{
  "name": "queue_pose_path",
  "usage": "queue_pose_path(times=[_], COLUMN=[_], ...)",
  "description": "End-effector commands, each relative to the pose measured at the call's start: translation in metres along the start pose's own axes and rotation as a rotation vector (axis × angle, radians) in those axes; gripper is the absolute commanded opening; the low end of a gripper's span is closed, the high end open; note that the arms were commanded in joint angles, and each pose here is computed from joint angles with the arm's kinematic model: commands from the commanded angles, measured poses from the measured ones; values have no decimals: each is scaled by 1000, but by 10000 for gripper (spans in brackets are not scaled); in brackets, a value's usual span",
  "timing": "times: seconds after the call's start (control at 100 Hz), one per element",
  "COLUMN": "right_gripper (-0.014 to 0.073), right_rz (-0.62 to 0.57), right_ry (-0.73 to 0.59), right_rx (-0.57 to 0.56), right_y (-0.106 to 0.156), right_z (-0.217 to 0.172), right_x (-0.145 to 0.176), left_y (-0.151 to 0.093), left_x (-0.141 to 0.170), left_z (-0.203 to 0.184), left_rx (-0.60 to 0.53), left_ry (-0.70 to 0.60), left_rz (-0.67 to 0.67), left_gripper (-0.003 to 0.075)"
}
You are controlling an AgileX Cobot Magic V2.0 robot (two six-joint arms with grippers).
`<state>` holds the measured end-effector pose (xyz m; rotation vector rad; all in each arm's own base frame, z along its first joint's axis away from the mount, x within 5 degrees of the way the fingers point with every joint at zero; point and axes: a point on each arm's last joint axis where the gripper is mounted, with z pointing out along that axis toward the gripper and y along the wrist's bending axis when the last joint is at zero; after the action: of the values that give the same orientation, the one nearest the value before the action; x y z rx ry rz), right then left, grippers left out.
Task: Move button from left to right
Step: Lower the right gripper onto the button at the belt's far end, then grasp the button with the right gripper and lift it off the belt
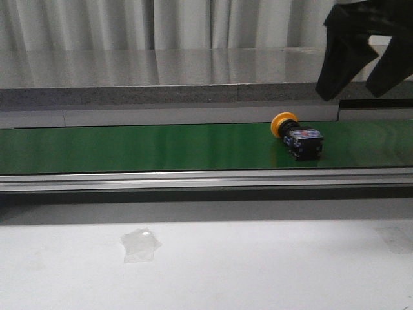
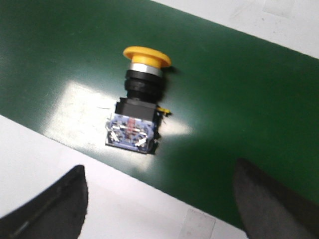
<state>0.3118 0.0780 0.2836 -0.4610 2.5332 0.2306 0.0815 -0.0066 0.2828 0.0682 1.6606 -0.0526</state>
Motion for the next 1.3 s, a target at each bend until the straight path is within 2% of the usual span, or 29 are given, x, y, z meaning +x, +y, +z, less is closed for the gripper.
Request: queue_pose_path(times=[0.0,0.5,0.57,0.72,0.78,1.11,1.29], right_gripper=[594,588,535,328,293,290,290], right_rz=[-55,-85,-77,-53,-52,-58,-81], right_ry=[-94,-4,8,18,24,52,87], right_rx=[30,63,72,91,93,93,101], right_y=[2,-8,-9,-12,-13,-14,-14], right_z=[-8,39,42,44,44,43,28], right_x=[-17,-13,-12,-11,-10,-8,-21], left_y=[1,1,1,1,1,1,1], left_x=[-15,-15,-15,-15,-15,-15,-15], left_z=[-1,-1,-1,-1,-1,-1,-1], left_rx=[-9,-9,-9,-9,-9,-9,-9], left_ry=[-92,-92,-92,-92,-92,-92,-92], left_rz=[-7,-7,-7,-7,-7,-7,-7], left_gripper=[-20,-20,-20,-20,-20,-20,-20])
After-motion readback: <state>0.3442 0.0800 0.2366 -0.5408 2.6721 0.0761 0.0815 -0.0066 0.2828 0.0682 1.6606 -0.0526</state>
